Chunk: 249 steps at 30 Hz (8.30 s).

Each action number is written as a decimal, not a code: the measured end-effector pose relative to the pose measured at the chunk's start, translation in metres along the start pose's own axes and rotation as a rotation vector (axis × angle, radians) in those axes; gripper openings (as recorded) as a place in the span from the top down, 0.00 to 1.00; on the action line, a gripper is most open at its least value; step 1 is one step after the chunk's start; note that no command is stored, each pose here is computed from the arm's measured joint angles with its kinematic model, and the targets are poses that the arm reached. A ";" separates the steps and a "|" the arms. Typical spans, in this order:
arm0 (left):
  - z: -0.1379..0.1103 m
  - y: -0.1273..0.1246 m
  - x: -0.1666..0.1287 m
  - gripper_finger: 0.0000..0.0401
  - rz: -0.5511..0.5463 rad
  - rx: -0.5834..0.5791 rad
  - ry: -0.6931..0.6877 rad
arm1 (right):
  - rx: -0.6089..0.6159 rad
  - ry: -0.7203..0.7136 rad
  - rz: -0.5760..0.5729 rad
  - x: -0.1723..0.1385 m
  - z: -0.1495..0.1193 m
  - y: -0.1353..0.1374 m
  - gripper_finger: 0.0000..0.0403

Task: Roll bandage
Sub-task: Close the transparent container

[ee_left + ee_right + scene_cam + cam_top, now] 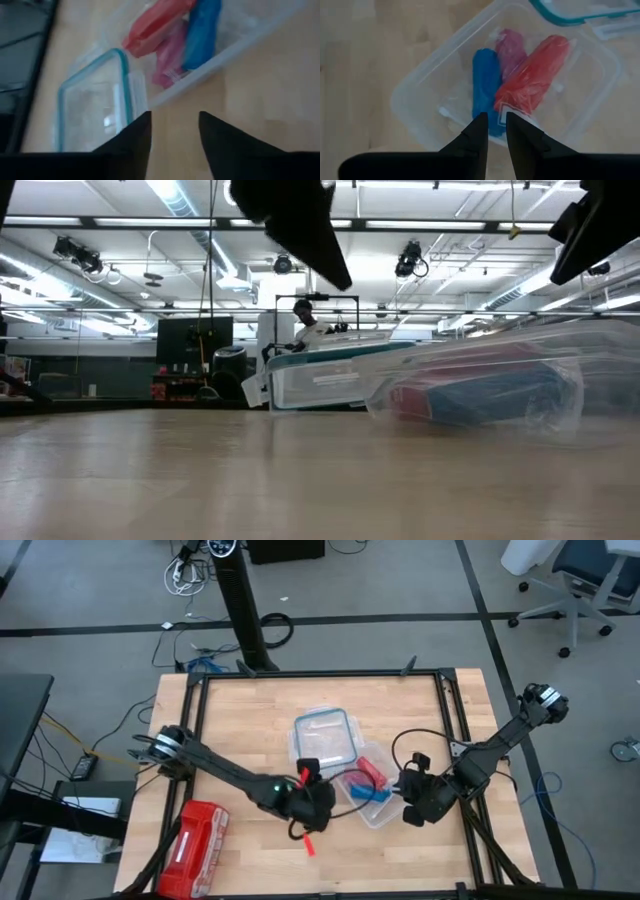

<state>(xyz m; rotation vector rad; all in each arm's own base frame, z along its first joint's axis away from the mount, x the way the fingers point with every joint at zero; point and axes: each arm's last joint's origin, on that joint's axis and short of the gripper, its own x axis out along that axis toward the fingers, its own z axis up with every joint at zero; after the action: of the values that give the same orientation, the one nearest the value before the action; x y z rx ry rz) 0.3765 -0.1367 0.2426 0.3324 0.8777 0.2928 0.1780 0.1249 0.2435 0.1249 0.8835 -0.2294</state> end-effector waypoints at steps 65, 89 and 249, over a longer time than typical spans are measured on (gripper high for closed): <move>0.031 0.008 0.068 0.97 0.399 0.227 0.068 | -0.106 0.233 0.089 0.030 -0.048 0.056 0.87; 0.051 -0.003 0.046 0.97 0.022 0.136 0.022 | -0.062 0.088 -0.109 0.087 -0.003 0.026 0.88; 0.015 -0.112 -0.005 0.66 0.387 -0.546 -0.678 | -0.133 -0.111 -0.091 -0.017 -0.022 -0.079 0.99</move>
<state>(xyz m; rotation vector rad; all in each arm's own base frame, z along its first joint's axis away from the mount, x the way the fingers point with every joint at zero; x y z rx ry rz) 0.3975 -0.2430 0.2104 0.0705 0.0406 0.7106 0.1316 0.0555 0.2421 -0.0514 0.7927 -0.2593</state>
